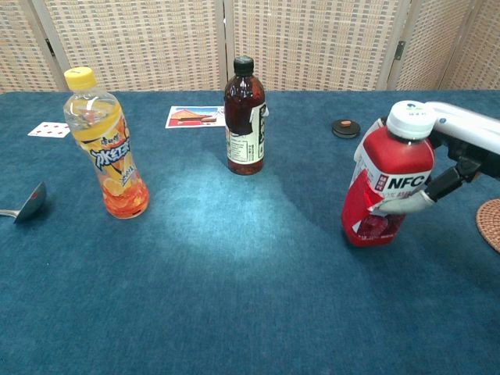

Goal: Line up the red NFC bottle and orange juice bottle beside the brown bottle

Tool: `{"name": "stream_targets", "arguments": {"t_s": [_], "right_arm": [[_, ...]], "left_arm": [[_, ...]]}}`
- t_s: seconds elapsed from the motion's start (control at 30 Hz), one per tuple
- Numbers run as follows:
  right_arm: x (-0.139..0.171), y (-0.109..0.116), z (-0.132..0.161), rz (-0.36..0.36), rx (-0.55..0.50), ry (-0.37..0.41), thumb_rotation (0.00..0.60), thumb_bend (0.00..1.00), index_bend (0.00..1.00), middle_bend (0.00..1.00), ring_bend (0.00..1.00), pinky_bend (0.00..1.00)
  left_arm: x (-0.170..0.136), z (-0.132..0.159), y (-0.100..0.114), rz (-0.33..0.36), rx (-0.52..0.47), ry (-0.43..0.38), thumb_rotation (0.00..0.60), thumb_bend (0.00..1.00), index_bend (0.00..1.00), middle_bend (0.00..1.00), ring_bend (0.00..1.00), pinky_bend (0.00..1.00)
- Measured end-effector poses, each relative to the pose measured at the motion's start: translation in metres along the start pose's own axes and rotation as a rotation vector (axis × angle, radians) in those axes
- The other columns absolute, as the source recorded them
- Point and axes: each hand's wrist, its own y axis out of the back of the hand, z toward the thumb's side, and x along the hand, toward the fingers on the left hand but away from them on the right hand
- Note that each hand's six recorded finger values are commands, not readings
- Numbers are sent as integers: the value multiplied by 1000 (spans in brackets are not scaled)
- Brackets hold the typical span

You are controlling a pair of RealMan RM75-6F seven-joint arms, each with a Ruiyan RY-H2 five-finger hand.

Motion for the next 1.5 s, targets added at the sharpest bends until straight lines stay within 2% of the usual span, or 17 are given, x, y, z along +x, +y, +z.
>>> {"name": "stream_targets", "arguments": {"t_s": [0.3, 0.57, 0.87, 1.27, 1.5], "right_arm": [[-9, 23, 7, -79, -21, 37, 600, 74, 531, 611, 546, 728], [-23, 39, 5, -135, -27, 37, 600, 79, 531, 611, 546, 728], [-42, 57, -6, -192, -40, 5, 600, 79, 531, 611, 546, 729], [-64, 70, -30, -211, -55, -66, 600, 79, 531, 611, 546, 729], [-80, 72, -45, -216, -101, -96, 600, 79, 531, 611, 546, 729]], "left_arm": [[1, -1, -2, -6, 3, 4, 600, 137, 605, 467, 488, 636], [2, -2, -3, -11, 6, 9, 600, 137, 605, 467, 488, 636], [3, -5, -5, -15, 6, 19, 600, 137, 605, 467, 488, 636], [6, -10, -9, -25, 12, 36, 600, 137, 606, 467, 488, 636], [9, -15, -11, -32, 13, 51, 600, 138, 608, 467, 488, 636]]}}
